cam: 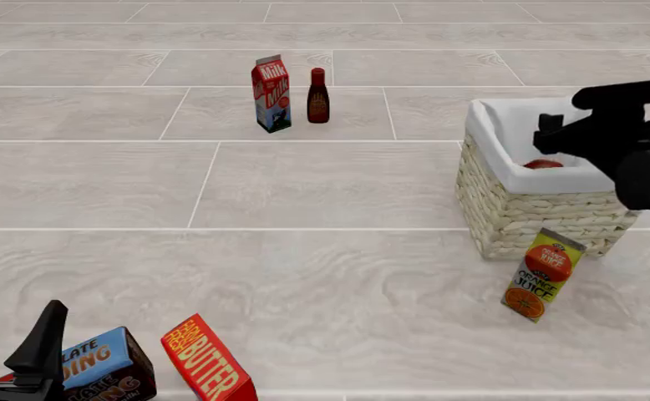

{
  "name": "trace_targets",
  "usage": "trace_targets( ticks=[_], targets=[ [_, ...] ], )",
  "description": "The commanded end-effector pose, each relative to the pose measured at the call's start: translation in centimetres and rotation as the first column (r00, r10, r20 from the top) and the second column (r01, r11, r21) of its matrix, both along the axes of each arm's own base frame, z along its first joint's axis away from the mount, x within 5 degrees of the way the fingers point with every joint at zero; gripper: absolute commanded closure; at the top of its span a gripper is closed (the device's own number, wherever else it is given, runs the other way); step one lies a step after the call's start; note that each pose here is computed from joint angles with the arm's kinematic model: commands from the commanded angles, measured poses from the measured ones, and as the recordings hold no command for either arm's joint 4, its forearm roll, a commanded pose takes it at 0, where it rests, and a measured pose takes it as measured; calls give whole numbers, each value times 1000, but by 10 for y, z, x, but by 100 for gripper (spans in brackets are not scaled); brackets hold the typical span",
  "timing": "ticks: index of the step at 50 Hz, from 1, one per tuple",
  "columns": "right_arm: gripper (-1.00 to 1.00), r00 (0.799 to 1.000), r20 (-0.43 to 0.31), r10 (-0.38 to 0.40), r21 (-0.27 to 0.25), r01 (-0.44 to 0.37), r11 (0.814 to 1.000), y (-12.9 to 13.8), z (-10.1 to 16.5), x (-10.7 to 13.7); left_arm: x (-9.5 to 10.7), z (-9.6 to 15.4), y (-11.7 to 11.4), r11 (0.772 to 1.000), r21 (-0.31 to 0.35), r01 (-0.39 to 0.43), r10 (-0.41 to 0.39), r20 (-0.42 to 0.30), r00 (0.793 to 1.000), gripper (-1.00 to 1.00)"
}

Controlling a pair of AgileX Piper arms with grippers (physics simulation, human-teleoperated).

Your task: Pick the tomato sauce and place it in the basket.

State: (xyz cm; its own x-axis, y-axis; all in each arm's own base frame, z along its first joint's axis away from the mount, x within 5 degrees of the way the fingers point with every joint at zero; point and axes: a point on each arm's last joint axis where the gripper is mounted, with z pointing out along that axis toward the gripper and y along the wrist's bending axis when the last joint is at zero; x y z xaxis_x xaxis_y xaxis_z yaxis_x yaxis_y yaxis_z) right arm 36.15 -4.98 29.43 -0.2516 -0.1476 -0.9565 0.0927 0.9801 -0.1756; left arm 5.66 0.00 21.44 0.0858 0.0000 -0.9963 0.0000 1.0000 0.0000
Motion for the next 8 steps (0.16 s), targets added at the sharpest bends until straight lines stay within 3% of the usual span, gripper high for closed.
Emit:
trace_targets(
  ticks=[1, 8],
  targets=[
    [-100, 1000, 16, 0, 6, 0, 1000, 1, 8, -4, 0, 0, 0, 1000, 0, 0, 0, 0, 1000, -100],
    [-100, 999, 35, 4, 5, -5, 1000, 4, 18, -11, 0, 0, 0, 1000, 0, 0, 0, 0, 1000, -100]
  ],
)
